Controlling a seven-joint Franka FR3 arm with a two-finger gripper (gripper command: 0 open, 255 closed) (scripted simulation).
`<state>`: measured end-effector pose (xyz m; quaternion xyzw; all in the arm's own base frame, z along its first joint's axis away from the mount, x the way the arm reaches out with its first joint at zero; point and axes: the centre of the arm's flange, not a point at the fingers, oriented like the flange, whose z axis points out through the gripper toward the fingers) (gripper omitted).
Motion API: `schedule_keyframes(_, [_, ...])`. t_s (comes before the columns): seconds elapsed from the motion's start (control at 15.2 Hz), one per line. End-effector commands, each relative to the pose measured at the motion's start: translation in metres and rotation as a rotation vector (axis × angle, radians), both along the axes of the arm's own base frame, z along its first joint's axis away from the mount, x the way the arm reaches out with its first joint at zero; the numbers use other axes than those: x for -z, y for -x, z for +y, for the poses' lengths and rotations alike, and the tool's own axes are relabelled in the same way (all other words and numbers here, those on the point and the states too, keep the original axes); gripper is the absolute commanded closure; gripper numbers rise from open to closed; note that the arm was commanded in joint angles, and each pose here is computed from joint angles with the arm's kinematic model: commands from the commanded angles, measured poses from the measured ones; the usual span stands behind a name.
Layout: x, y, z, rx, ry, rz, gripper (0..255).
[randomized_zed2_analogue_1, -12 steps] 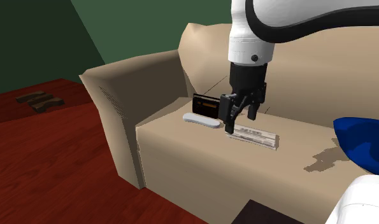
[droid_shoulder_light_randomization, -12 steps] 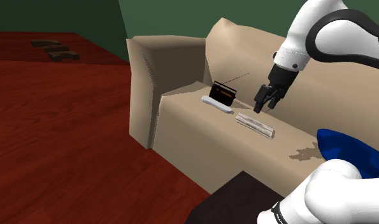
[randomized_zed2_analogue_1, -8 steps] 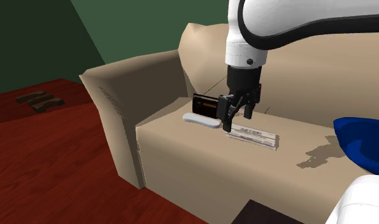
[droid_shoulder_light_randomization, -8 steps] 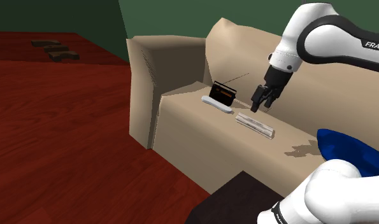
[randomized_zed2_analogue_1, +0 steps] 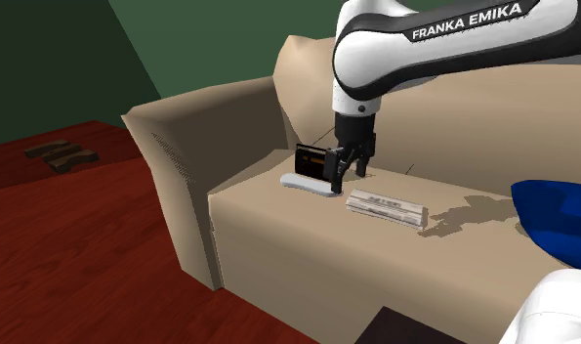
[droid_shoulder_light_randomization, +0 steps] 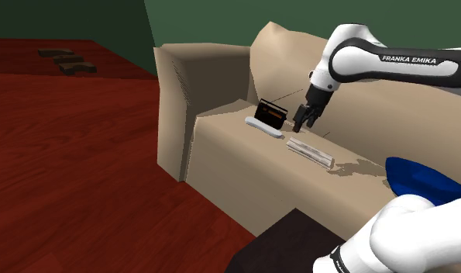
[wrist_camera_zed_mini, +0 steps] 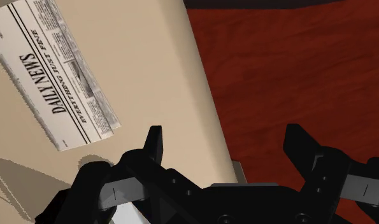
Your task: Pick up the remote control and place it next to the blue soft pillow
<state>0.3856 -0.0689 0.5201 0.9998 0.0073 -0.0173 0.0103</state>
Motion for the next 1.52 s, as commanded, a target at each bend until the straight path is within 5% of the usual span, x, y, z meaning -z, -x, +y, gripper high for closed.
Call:
schedule_keyframes(0.0, [0.014, -0.020, -0.016, -0.022, -0.001, -0.002, 0])
schedule_keyframes(1.45, [0.142, -0.243, -0.147, -0.251, -0.023, -0.020, 0])
